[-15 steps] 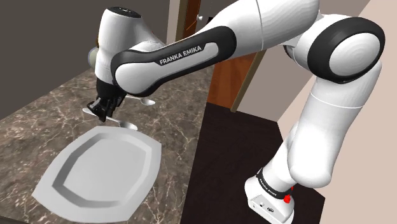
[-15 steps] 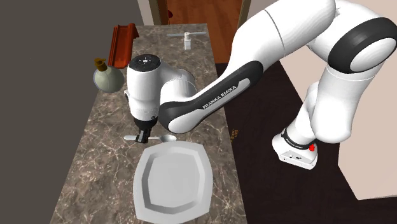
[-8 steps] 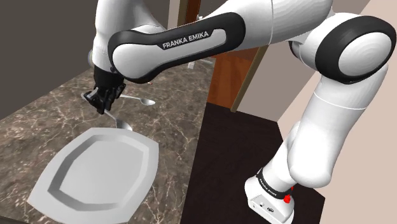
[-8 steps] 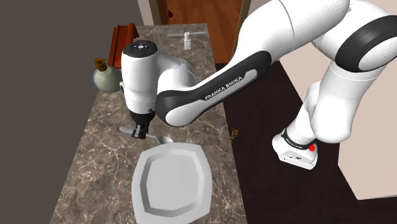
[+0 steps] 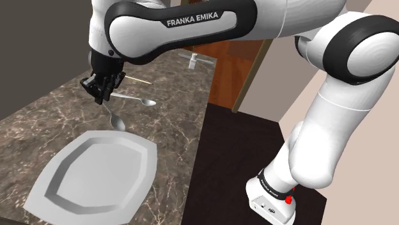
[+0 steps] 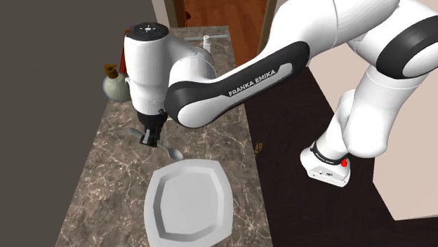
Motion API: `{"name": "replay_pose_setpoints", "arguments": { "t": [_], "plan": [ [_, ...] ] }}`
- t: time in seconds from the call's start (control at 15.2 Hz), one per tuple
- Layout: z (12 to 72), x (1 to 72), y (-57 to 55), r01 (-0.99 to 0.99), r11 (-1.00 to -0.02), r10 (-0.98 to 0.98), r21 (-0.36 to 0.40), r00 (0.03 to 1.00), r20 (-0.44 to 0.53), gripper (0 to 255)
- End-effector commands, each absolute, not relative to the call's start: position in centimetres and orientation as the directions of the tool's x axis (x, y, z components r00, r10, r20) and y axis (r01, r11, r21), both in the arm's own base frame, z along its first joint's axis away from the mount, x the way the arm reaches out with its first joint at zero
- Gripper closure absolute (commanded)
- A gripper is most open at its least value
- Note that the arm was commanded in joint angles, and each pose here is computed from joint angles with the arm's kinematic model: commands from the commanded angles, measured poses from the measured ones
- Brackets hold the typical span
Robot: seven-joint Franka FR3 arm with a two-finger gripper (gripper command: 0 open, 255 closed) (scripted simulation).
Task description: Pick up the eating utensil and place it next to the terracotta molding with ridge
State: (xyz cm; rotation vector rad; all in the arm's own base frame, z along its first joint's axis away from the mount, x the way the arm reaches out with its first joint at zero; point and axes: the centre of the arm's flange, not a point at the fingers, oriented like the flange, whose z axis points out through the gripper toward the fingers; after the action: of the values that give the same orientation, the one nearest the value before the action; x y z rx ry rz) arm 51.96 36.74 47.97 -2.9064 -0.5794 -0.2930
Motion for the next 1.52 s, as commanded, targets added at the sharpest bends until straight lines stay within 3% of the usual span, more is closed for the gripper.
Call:
{"name": "replay_pose_setpoints", "arguments": {
  "t": [0.0,0.86,1.45],
  "plan": [
    [49.0,52.0,36.8,0.393,-0.911,0.361,-0.121,0.906,0.222,255],
    [55.6,52.0,36.8,0.393,-0.911,0.361,-0.121,0.906,0.222,255],
    [55.7,58.6,27.0,0.393,-0.911,0.361,-0.121,0.906,0.222,255]
  ]
}}
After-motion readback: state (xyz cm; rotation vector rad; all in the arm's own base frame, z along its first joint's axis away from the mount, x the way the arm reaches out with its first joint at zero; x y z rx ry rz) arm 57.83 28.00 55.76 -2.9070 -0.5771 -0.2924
